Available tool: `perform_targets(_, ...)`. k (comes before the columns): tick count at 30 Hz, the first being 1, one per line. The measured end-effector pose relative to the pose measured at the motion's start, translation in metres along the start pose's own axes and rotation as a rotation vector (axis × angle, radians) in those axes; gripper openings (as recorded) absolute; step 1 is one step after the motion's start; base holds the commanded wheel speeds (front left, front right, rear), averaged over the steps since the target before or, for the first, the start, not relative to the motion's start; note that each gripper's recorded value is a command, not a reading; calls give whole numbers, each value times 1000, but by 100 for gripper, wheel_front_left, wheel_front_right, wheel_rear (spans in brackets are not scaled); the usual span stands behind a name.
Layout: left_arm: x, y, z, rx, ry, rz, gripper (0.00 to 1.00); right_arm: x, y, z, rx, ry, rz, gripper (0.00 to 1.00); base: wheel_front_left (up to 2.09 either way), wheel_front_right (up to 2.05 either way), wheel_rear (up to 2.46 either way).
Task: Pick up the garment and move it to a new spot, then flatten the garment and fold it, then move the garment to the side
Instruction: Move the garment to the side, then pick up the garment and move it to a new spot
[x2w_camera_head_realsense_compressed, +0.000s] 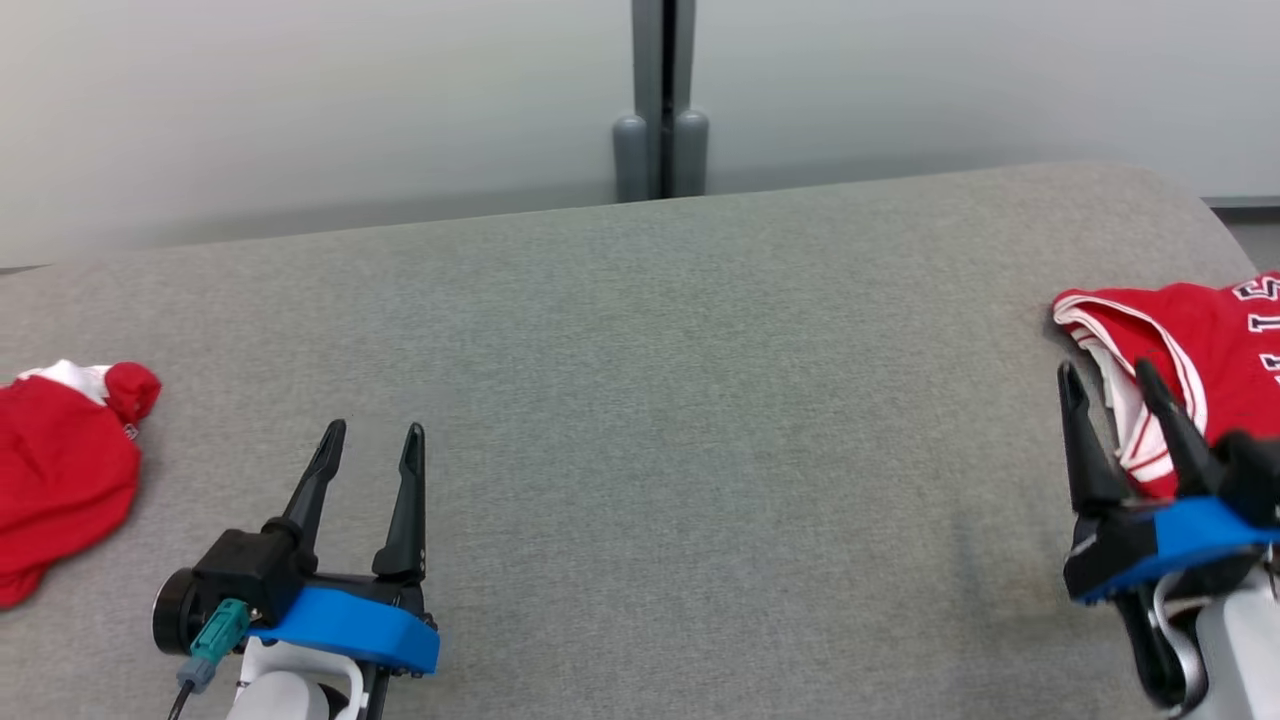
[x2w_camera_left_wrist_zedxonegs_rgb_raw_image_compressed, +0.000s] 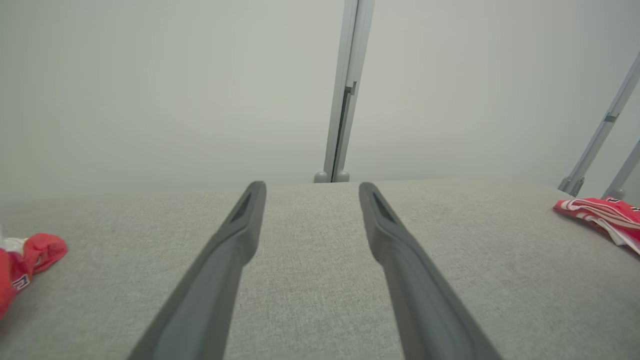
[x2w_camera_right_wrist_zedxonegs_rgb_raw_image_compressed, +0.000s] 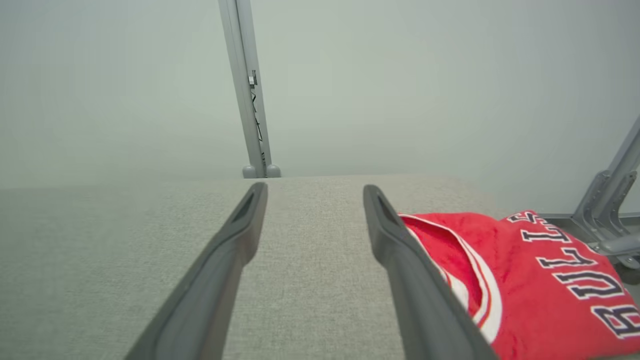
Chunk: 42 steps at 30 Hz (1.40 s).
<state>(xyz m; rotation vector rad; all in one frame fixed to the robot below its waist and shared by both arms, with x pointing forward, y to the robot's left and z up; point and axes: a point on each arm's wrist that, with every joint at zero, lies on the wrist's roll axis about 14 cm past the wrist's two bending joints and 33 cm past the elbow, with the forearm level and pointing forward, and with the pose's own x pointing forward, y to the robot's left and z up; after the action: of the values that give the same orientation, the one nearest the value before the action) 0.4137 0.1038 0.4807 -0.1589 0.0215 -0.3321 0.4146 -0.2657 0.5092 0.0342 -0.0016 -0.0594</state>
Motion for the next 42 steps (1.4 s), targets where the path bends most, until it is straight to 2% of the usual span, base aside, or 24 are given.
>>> perform_targets(8,-28,18,10,-11,-30,94,100,-33,46,2,69,-47,62,100,0,0,0)
perform_targets(21,-62,35,5,-19,-21,185,100,-60,72,0,99,-21,101,100,0,0,0)
perform_targets(42,-64,41,5,-12,-25,208,100,-59,69,-10,83,-3,102,100,0,0,0)
